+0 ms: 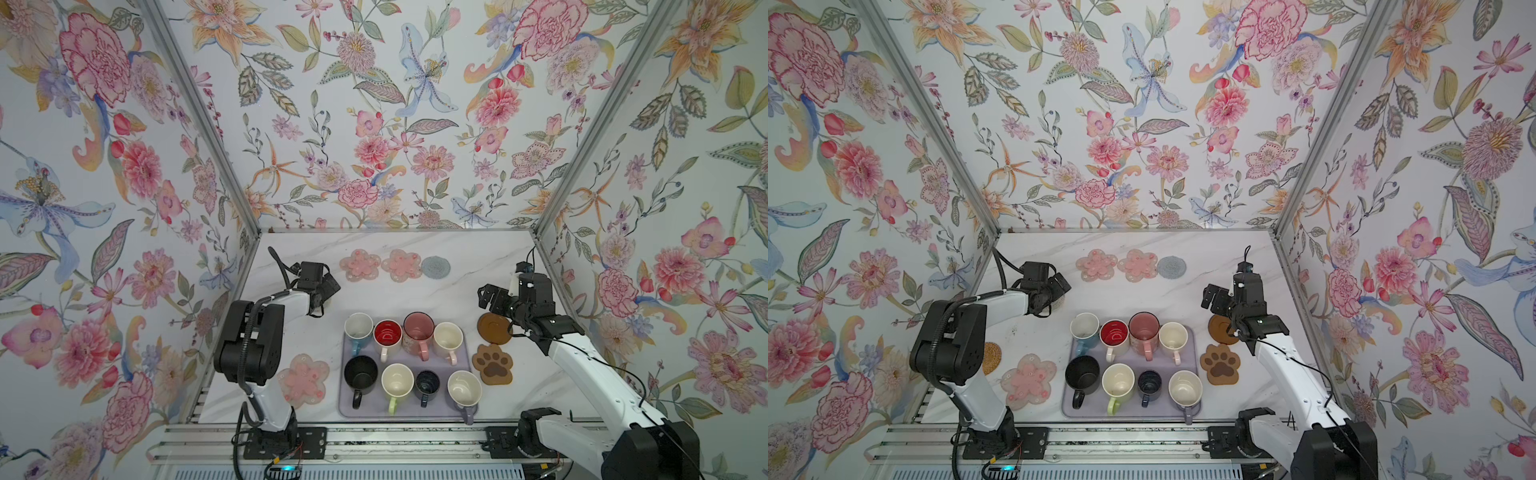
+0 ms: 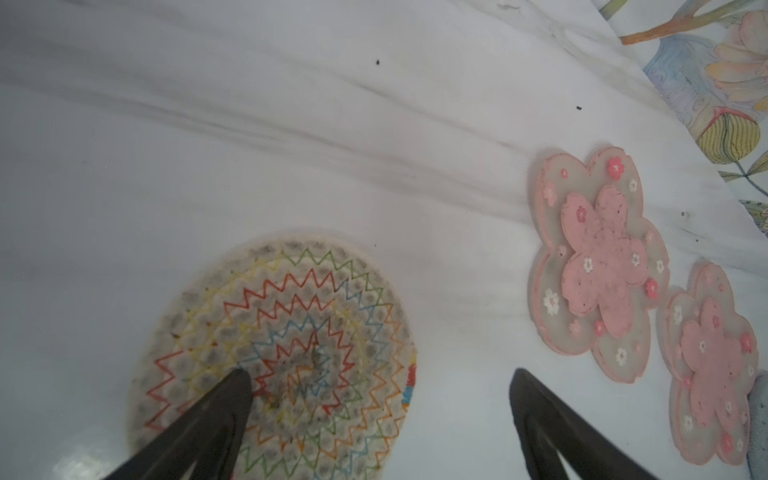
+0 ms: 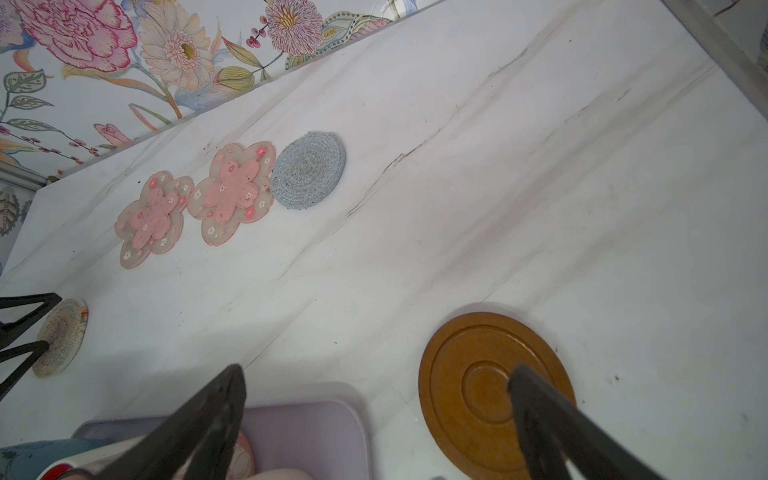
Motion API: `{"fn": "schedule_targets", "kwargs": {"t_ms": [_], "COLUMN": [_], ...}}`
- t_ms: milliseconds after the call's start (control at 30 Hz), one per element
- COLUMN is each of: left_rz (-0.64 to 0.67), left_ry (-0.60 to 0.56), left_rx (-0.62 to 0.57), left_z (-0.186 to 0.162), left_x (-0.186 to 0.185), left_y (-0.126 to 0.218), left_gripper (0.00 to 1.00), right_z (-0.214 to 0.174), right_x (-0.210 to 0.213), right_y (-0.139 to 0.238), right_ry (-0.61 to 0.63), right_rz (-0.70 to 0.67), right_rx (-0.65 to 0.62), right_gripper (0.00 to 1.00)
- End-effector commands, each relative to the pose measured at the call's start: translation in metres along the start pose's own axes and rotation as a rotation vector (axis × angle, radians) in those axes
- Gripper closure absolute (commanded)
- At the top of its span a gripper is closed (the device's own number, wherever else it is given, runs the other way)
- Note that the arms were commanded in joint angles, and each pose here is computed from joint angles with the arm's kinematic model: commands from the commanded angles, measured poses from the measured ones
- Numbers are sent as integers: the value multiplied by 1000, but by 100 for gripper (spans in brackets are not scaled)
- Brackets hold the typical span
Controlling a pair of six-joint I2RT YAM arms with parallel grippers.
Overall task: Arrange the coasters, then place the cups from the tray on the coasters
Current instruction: 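Lower the left gripper onto the multicolour zigzag coaster, then slide the zigzag coaster farther from the robot beside the pink flower coasters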
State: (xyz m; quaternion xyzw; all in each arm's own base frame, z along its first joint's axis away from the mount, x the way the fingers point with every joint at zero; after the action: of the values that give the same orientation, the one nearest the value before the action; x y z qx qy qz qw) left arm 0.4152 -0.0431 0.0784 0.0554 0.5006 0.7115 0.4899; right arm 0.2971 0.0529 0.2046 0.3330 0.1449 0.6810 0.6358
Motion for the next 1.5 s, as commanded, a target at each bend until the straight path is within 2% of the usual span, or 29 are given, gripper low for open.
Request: {"fn": "schedule_targets", "kwargs": {"t_ms": [0,500,1467], "left_rz": [98,72,-56], "left_ry": [-25,-86,-89], "left_rx": [141,156,178], "left_z": [-20,19,15], "left_x": [23,-20,-59], "left_y": [-26,-75,-82], "left_gripper": [1,1,1], "right_z": [-2,-6,-5], "right_x": [-4,-10,-14], "right_y": [4,5,5], "right_ry": [-7,-19,-29], "right_rz": [-21,-39,-46], "right_rx": [7,19,22], "right_gripper": [1,1,1]}}
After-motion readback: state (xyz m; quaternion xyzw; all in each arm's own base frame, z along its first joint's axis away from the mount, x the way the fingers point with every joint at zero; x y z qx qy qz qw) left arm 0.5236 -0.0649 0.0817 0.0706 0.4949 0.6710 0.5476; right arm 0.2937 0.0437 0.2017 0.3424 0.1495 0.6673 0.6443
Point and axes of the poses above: each gripper's point midway between its finger pads, its own y axis back along the fingers, its own x axis along the line the jaws close on, z = x × y, the point moved 5 cm from there along y, back along the fingers, and after that the axes turned 4 degrees about y, right-handed, at the moved point
